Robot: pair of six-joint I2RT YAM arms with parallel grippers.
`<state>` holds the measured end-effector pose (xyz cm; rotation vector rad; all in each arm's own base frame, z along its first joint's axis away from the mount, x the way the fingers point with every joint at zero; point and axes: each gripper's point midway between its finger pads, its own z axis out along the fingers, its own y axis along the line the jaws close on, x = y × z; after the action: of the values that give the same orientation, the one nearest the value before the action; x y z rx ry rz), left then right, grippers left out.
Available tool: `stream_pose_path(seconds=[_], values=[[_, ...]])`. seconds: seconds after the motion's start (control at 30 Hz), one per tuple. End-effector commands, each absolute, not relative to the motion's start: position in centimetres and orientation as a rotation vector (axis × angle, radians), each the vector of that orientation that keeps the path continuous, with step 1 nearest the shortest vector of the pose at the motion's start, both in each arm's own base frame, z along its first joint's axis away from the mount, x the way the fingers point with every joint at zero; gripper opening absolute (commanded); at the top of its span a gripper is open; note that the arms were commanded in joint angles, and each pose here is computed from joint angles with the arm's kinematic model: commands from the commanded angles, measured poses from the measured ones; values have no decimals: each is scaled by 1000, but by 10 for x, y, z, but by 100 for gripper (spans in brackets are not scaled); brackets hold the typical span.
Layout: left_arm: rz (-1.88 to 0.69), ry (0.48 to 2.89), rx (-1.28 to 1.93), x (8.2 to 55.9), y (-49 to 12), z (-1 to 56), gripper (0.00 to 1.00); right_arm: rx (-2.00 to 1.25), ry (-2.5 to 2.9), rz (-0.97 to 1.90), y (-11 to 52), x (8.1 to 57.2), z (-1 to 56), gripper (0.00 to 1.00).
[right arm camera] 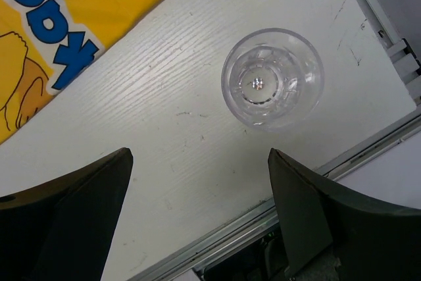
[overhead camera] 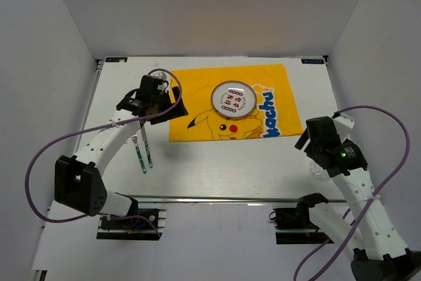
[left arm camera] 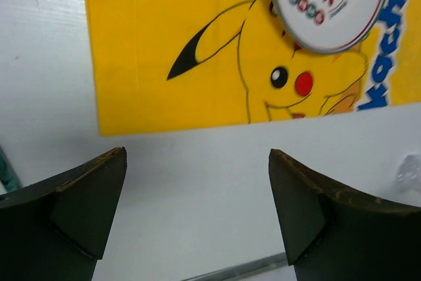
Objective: Set the dinner table for one person
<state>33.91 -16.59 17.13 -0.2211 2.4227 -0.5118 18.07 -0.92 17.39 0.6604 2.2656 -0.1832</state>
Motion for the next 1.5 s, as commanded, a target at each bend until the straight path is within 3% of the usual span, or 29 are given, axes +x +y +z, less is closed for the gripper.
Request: stream_pose_path(seconds=[0.0, 0.57, 0.73, 0.83, 0.93, 0.97, 1.03, 1.07, 1.13, 1.33, 1.47], values=[[-489, 2471, -69, 318, -158, 169, 98, 717, 2225, -191, -11, 197, 178, 89], [-656, 2428, 57, 295, -174, 177, 98, 798, 2257, -191, -29, 238, 113, 89], [-659, 2420, 61, 294, -174, 179, 98, 838, 2284, -150, -31, 245, 87, 84], [-669, 2416, 68, 293, -175, 179, 98, 845, 2296, -124, -29, 245, 78, 69], [-678, 2412, 68, 294, -176, 181, 98, 840, 2294, -133, -30, 245, 78, 46], [-682, 2413, 69, 294, -177, 180, 98, 844, 2292, -140, -31, 245, 78, 28], [-694, 2412, 73, 293, -178, 181, 98, 875, 2274, -170, -41, 244, 79, 18], [-696, 2411, 74, 293, -178, 181, 98, 880, 2272, -182, -43, 243, 80, 7], [-700, 2413, 73, 293, -179, 180, 98, 879, 2272, -186, -43, 244, 83, 0], [-677, 2428, 41, 294, -176, 176, 98, 807, 2224, -161, -42, 268, 121, 0], [-493, 2417, -99, 304, -150, 175, 98, 712, 2228, -129, -36, 306, 147, 0]])
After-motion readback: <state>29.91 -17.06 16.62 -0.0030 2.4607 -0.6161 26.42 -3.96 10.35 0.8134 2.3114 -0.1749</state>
